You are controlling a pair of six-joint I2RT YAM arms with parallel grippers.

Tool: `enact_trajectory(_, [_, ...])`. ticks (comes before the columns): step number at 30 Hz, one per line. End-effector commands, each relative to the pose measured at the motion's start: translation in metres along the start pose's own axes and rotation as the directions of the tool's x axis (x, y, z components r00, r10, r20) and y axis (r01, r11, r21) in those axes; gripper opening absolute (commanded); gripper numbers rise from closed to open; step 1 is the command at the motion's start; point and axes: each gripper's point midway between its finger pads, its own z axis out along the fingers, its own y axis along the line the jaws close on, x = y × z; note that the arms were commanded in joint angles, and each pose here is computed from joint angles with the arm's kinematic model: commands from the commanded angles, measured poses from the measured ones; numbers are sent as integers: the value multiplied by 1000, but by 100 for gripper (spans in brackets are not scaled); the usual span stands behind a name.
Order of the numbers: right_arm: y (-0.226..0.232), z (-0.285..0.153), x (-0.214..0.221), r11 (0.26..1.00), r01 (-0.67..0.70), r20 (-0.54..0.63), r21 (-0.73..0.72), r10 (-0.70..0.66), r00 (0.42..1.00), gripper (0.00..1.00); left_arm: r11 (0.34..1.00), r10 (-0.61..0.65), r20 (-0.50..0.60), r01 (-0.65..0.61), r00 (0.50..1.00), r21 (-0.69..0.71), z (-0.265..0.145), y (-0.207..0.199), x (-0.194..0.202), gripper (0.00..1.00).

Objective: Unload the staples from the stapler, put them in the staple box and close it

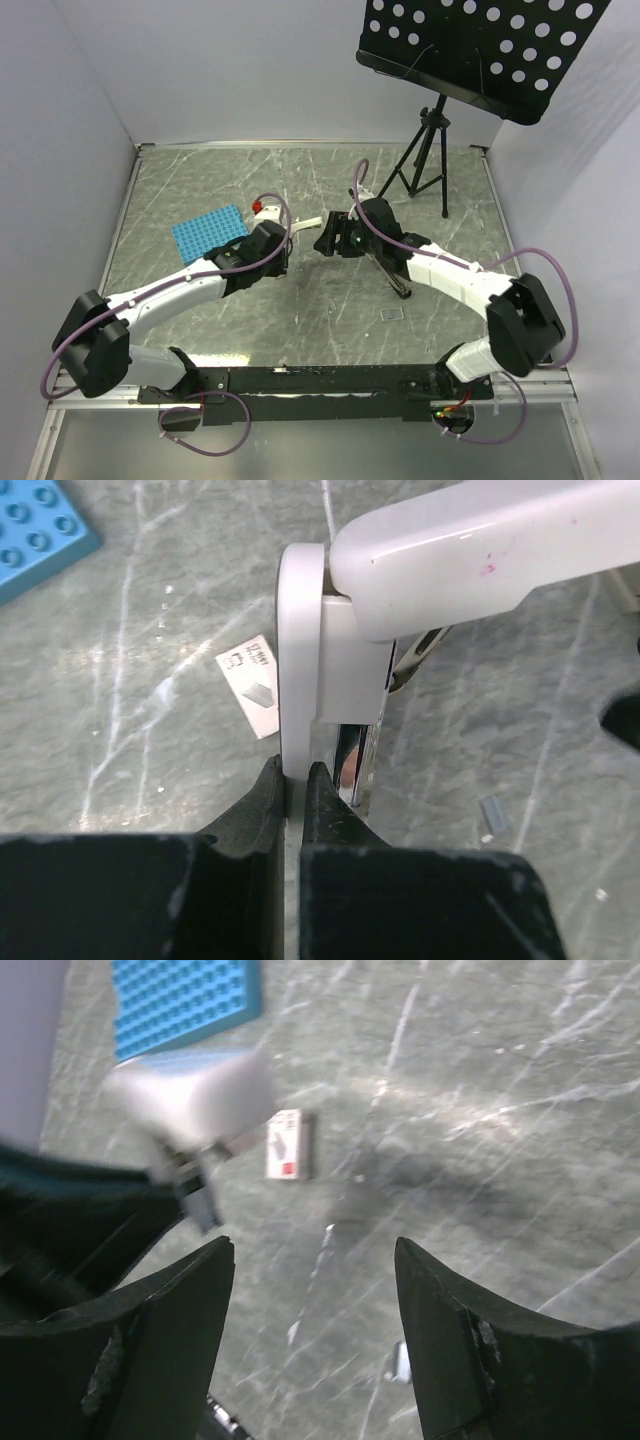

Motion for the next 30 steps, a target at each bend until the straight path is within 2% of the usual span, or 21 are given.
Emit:
enact_trajectory(1, [-12, 18, -20, 999, -22, 41, -37, 23, 999, 70, 987, 46, 88, -32, 995, -156, -8, 7, -22, 1])
enact_trajectory(8, [-34, 19, -15, 997, -76, 27, -33, 77, 997, 70, 921, 189, 75, -150, 979, -358, -6, 11, -18, 1])
enact_trajectory(12, [-54, 14, -8, 993, -116, 21, 7, 116, 993, 71, 904, 218, 56, -180, 974, -387, -2, 5, -17, 1])
enact_trajectory(16, [-76, 1, -16, 988, -145, 71, 53, 141, 988, 73, 877, 264, 35, -225, 964, -425, -1, 2, -14, 1])
enact_trajectory(20, [-101, -12, -27, 981, -163, 110, 102, 152, 982, 73, 812, 342, -17, -305, 940, -497, 7, 1, -3, 1])
enact_trajectory(26, [-126, -36, -40, 972, -195, 165, 128, 173, 971, 73, 766, 420, -39, -378, 907, -519, 13, -22, 1, 1])
enact_trajectory(30, [-132, -44, -42, 973, -196, 178, 121, 173, 969, 73, 676, 503, -68, -441, 862, -590, 13, -22, 1, 1])
